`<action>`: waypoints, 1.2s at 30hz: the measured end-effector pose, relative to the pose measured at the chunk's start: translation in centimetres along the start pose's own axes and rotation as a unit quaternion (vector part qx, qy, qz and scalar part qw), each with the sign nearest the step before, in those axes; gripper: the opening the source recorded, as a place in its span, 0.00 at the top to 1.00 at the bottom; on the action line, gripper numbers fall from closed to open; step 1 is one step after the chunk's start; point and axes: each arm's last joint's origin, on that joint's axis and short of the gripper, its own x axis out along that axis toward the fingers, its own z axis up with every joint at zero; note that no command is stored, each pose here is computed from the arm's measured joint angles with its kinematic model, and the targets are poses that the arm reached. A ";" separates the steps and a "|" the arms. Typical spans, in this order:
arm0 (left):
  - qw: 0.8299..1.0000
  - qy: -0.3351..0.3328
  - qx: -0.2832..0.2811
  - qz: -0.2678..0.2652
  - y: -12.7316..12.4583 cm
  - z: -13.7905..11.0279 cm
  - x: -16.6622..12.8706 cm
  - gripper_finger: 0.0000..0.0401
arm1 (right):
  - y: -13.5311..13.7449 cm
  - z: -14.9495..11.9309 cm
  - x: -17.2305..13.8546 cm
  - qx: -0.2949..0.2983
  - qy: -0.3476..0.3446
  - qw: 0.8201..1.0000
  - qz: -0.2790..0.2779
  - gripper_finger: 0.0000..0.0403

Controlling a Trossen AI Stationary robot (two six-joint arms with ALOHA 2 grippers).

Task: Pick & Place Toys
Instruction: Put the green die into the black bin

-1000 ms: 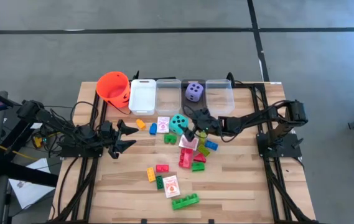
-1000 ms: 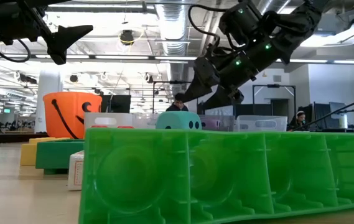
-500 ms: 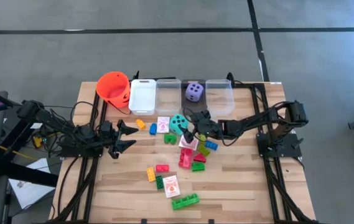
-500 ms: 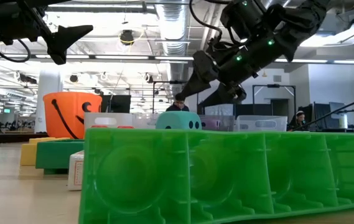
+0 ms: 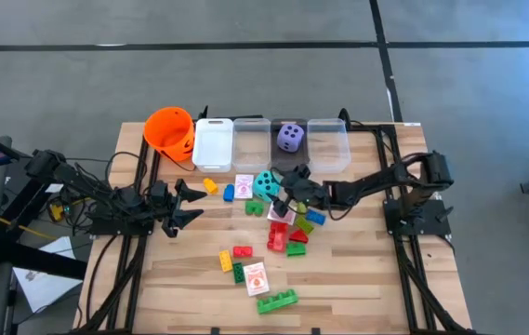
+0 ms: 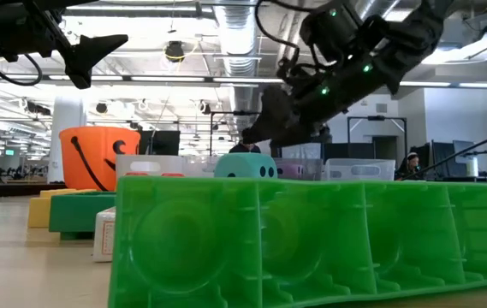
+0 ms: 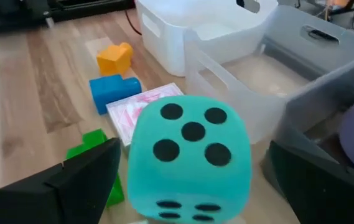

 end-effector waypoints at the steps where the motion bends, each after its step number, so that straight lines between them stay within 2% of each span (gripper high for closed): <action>1: 1.000 0.000 0.000 0.000 0.0 0.0 0.0 0.27 | 0.1 -0.4 0.5 -0.006 0.006 1.000 -0.003 0.01; 9: 1.000 0.000 0.000 0.000 0.0 0.0 0.0 0.27 | 1.2 -0.9 3.7 -0.016 0.024 0.999 -0.026 0.01; 16: 1.000 0.002 -0.002 0.000 0.0 0.0 0.0 0.27 | 2.3 -0.2 4.5 -0.035 0.069 0.997 -0.023 0.01; 19: 1.000 0.003 -0.002 0.001 0.0 -0.1 0.0 0.27 | 2.6 0.0 4.6 -0.037 0.075 0.996 -0.021 0.04; 26: 1.000 0.003 -0.003 0.001 0.0 -0.1 0.0 0.27 | 2.7 0.1 4.4 -0.036 0.074 0.996 -0.019 0.25; 32: 1.000 0.003 -0.003 0.001 0.0 -0.1 0.0 0.27 | 2.8 0.8 2.8 -0.055 0.078 0.995 -0.042 0.25; 36: 1.000 0.003 -0.003 0.001 0.0 -0.1 0.0 0.27 | 2.8 3.3 0.2 -0.061 0.040 0.993 -0.089 0.25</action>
